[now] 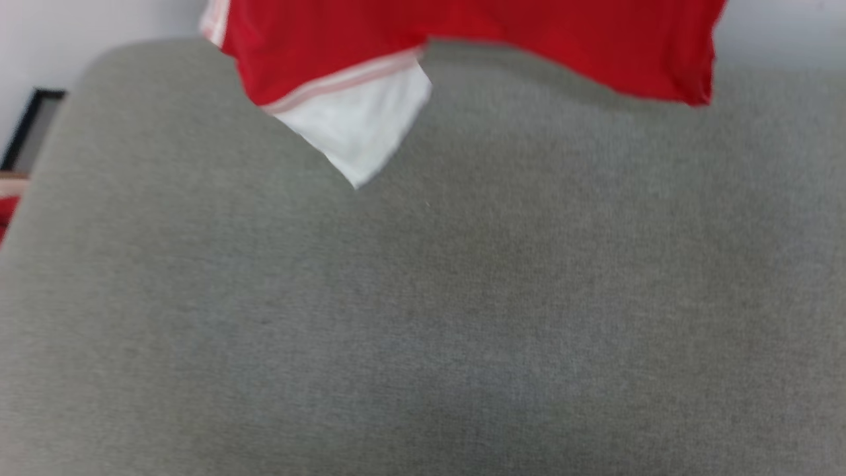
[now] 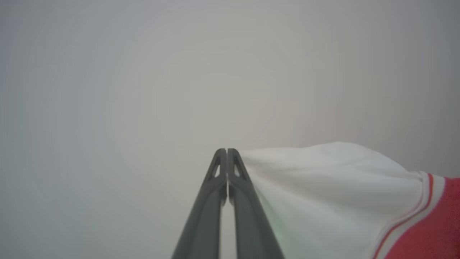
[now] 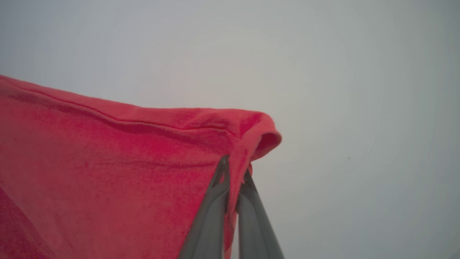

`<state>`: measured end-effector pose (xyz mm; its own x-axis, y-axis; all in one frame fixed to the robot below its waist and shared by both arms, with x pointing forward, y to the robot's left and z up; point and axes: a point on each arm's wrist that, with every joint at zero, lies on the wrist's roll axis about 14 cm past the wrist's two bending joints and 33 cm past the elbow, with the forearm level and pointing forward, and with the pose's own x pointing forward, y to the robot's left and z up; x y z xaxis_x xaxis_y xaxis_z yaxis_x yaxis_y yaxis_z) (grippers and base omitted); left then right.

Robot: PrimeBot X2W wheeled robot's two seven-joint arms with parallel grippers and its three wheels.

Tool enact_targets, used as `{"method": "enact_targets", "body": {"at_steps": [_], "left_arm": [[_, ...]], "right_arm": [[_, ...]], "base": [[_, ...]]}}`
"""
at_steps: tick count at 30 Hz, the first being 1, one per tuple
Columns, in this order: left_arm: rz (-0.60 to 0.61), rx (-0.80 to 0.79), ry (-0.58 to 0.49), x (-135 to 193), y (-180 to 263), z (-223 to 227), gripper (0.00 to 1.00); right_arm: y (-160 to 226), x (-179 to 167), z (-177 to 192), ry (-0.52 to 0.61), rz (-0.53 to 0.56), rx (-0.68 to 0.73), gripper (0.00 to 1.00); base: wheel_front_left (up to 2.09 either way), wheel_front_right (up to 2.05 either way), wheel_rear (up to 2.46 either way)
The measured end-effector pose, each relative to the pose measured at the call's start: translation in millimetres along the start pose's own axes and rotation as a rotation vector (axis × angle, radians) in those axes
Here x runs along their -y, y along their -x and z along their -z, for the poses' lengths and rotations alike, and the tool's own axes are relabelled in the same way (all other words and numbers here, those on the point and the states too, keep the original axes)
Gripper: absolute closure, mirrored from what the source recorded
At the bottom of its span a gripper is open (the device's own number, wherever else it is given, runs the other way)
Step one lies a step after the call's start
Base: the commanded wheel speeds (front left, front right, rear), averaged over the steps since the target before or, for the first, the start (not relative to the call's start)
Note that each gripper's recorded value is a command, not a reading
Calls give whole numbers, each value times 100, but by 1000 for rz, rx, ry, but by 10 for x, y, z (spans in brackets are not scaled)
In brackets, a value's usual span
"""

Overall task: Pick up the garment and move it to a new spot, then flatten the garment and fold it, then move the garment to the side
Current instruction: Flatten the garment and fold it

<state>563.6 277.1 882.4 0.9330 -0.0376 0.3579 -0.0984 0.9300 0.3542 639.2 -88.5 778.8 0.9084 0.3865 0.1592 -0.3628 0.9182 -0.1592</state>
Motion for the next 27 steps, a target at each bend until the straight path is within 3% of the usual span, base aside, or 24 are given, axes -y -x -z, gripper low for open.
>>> {"method": "enact_targets", "body": {"at_steps": [6, 13, 20, 27], "left_arm": [[-55, 150, -1, -26, -368, -118, 100], [-26, 309, 26, 258, -813, -131, 100], [64, 331, 104, 850, -1207, 391, 100], [145, 196, 176, 1474, -1402, 1436, 100]], "right_arm": [[-238, 83, 101, 45, 22, 116, 100], [-477, 275, 447, 73, 71, 218, 100], [-654, 524, 1220, 89, 125, 161, 100], [-711, 540, 2250, 84, 140, 46, 100]], "base": [[0, 0, 0], [0, 0, 0], [0, 0, 0], [0, 0, 0]]}}
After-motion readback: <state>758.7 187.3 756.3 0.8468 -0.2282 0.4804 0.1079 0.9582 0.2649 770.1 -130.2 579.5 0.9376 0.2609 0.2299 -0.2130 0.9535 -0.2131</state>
